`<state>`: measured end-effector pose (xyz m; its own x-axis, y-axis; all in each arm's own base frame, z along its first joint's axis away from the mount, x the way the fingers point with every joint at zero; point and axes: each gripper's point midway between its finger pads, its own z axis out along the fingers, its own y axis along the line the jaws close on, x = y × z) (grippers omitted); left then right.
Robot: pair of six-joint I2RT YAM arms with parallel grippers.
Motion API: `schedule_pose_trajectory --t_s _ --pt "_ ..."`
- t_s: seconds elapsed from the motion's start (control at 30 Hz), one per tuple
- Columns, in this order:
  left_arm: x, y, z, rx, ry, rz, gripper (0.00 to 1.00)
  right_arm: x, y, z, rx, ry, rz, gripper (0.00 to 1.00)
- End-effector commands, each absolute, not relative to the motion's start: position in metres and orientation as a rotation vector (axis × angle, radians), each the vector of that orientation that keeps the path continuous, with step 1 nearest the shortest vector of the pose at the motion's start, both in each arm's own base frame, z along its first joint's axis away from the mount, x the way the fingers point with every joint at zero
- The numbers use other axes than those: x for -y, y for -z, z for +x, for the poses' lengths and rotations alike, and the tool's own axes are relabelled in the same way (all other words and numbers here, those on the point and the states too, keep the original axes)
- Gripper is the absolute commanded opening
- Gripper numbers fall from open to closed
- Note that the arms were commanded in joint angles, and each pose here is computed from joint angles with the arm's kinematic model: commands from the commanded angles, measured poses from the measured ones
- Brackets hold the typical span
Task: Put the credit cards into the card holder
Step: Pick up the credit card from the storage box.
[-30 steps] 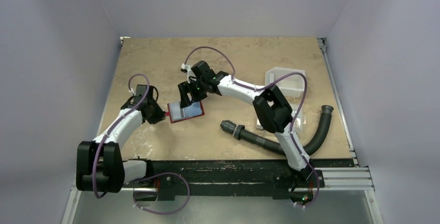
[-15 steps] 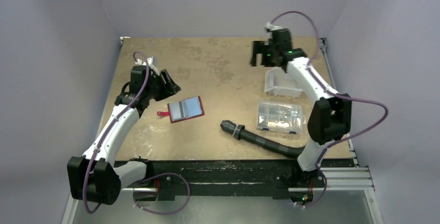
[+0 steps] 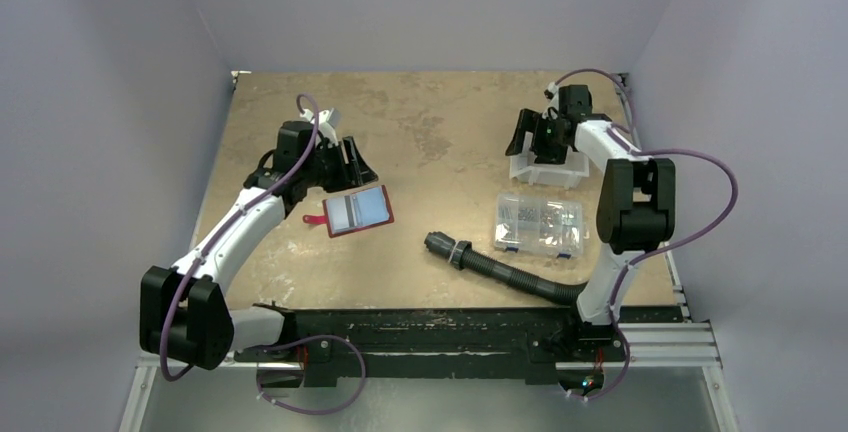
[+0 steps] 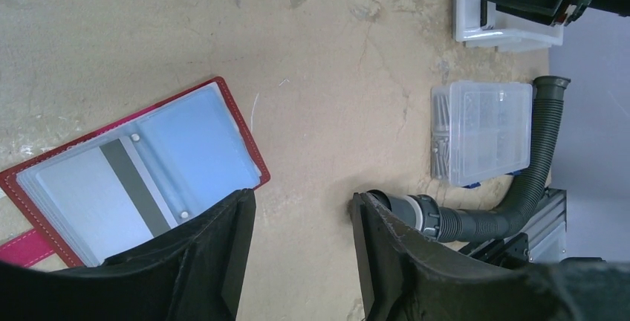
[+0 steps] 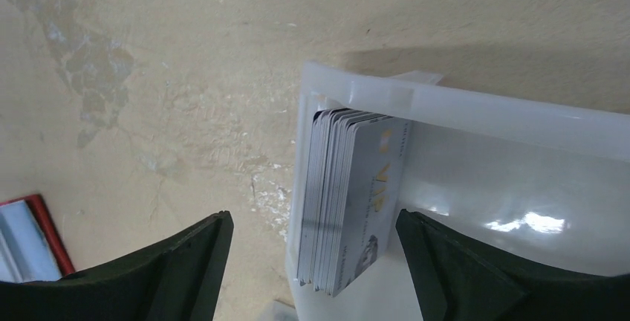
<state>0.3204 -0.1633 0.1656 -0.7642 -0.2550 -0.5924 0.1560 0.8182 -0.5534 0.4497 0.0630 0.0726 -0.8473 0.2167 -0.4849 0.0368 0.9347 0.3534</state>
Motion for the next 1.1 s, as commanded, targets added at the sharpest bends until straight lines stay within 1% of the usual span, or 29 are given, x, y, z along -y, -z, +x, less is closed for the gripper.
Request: schedule_pose_trajectory --t_s 0.0,0.1,0.37,0.57,0.67,0.97,1.07 --pt "0.171 -0.181 0.321 -2.241 0.823 0.001 0.55 -0.082 -0.086 0.458 -2.479 -0.625 0.159 0.92" --pt "0.172 -0.177 0.321 -2.249 0.834 -0.003 0.55 -0.075 -0.082 0.459 -2.474 -0.676 0.192 0.89" --pt "0.173 -0.176 0.32 -2.251 0.841 -0.003 0.54 -0.078 -0.087 0.458 -2.442 -0.789 0.209 0.75" --pt "0.175 -0.177 0.32 -2.25 0.846 0.0 0.54 -0.078 -0.086 0.458 -2.435 -0.819 0.217 0.59" --pt "0.175 -0.176 0.318 -2.252 0.847 0.002 0.55 -0.077 -0.083 0.458 -2.433 -0.827 0.225 0.49" --pt "0.176 -0.175 0.316 -2.253 0.85 0.006 0.54 -0.073 -0.08 0.458 -2.439 -0.822 0.246 0.23" --pt "0.176 -0.176 0.317 -2.252 0.853 0.008 0.54 -0.071 -0.082 0.458 -2.434 -0.82 0.251 0.18"
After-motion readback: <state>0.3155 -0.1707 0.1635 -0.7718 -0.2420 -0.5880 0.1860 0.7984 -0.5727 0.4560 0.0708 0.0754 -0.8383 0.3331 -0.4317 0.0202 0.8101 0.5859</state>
